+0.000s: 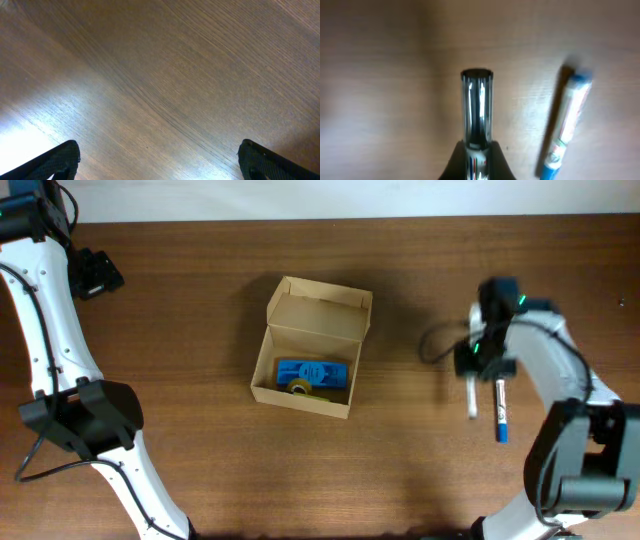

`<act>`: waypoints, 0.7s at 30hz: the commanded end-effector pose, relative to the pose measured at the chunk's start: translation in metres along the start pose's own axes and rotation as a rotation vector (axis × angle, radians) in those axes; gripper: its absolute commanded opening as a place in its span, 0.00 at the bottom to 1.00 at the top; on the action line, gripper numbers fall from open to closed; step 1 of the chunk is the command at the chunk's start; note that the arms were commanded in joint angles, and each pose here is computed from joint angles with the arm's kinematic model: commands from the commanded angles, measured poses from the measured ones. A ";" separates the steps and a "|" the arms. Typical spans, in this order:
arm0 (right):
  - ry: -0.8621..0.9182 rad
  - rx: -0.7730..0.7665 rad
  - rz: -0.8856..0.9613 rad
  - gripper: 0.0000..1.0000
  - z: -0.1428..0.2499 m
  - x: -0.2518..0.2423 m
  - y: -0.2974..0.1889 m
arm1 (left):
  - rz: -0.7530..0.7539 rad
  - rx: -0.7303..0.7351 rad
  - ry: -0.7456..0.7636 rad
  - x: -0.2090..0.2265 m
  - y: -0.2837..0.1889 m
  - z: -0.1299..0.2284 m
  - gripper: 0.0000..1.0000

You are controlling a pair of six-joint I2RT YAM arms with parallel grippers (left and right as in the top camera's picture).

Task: Pack container
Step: 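Carry the black marker with the right gripper over the box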

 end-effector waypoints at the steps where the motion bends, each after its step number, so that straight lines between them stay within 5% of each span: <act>1: -0.140 -0.197 -0.103 0.04 -0.034 0.028 -0.076 | -0.006 -0.017 0.007 0.005 -0.009 0.002 1.00; 9: -0.662 -0.495 -0.173 0.04 -0.036 0.125 -0.184 | -0.006 -0.017 0.007 0.005 -0.009 0.002 1.00; 12: -0.977 -0.512 -0.235 0.04 -0.009 0.175 -0.185 | -0.006 -0.017 0.007 0.005 -0.009 0.002 1.00; 21: -1.264 -0.344 -0.263 0.04 0.028 0.267 -0.112 | -0.006 -0.017 0.007 0.005 -0.008 0.002 1.00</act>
Point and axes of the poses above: each gripper's point midway between its finger pads, its own y axis out along the fingers, its own x axis along the line the jaws close on, z = x × y, the point moved 5 cm from there along -y, back along the fingers, and after that the axes turned 9 degrees about y, right-handed, at the moved point
